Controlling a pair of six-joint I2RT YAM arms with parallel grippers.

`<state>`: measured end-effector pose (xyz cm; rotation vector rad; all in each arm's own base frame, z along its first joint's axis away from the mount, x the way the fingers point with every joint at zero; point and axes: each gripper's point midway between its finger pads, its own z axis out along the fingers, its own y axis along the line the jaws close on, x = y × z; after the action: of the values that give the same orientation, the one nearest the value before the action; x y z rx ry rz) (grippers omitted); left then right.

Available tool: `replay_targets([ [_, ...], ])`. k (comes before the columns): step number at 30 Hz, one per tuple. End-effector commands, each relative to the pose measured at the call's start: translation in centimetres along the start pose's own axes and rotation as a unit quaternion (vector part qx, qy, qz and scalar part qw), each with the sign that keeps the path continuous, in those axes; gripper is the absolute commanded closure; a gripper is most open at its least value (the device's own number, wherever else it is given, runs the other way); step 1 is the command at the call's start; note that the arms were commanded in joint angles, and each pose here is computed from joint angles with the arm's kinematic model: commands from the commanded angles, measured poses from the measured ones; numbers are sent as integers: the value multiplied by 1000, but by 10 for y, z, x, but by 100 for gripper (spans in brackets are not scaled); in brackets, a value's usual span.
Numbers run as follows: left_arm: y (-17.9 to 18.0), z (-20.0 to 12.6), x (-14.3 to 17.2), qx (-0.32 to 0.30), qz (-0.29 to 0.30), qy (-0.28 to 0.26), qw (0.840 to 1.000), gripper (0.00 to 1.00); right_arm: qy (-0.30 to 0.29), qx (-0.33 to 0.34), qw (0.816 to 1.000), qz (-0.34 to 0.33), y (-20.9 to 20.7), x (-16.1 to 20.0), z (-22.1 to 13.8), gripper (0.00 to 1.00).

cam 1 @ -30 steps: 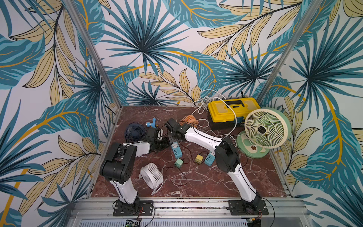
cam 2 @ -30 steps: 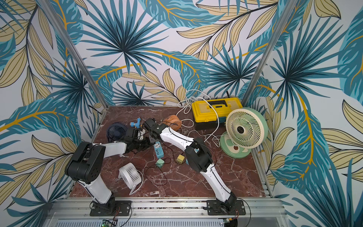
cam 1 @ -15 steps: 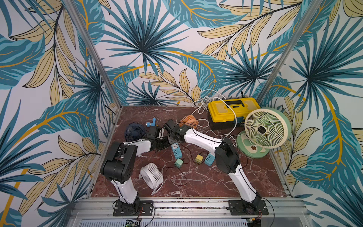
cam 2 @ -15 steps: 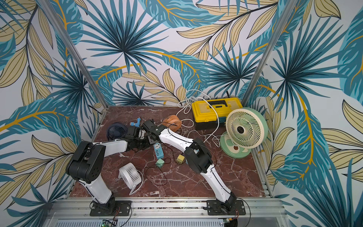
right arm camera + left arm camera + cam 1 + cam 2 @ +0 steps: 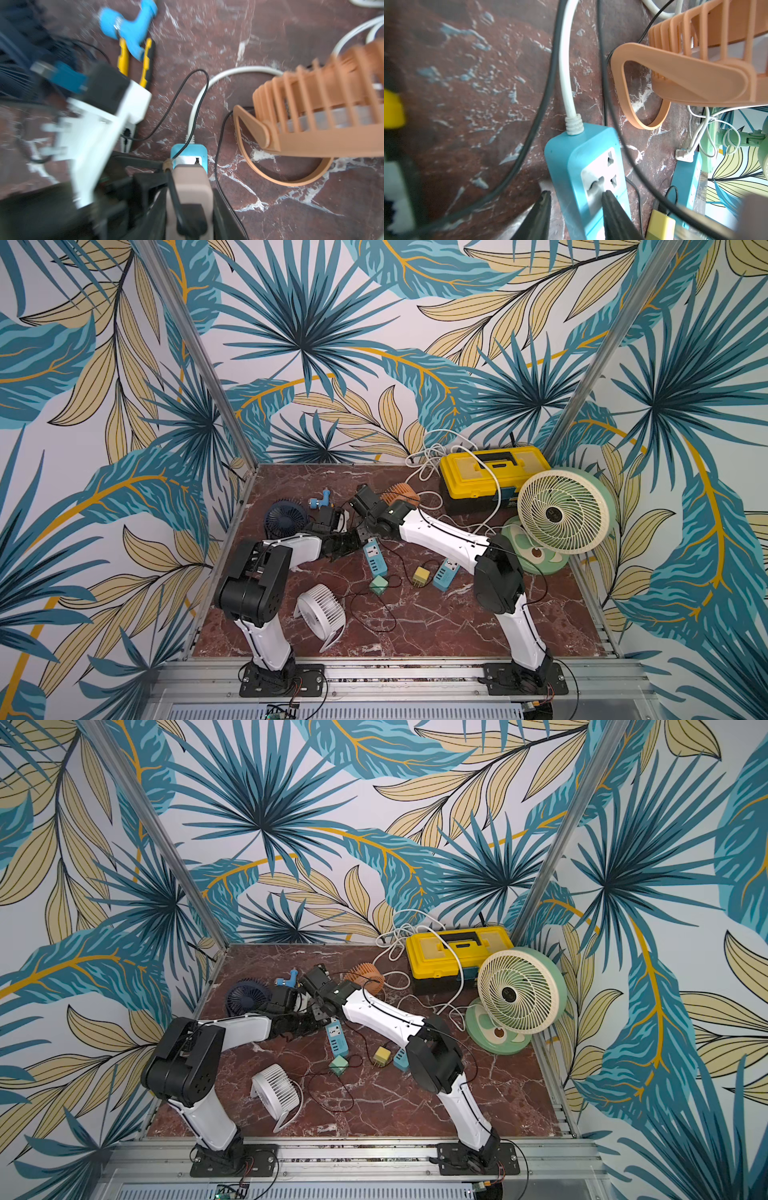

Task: Unplug the desk fan from the power strip
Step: Remove the plug from the socket, then place the plug at the center of the board.

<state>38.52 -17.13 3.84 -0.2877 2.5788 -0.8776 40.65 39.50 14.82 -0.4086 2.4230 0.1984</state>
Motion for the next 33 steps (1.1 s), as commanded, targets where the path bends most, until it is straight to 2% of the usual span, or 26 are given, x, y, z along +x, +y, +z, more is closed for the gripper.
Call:
replay_targets([
  [1,52,10,33,-94,-29,46,994,56,-2,-1,1000,2,-2,0,-7,82],
  [6,34,2,20,-64,-18,24,997,56,-3,0,1000,1,-7,1,-16,81],
  [12,-6,-23,-12,-14,41,-38,998,56,22,-13,1000,-11,-14,15,-20,81],
  [16,-41,-52,-34,27,89,-90,992,56,43,-69,997,-14,-5,27,-19,80],
  [22,-78,-110,-53,59,154,-177,970,56,74,-145,986,-27,15,49,-25,80],
  [28,-80,-159,-63,41,159,-253,953,56,99,-240,965,-37,44,68,-30,80],
  [33,-75,-176,-66,34,152,-273,949,56,110,-307,945,-36,65,76,-32,80],
])
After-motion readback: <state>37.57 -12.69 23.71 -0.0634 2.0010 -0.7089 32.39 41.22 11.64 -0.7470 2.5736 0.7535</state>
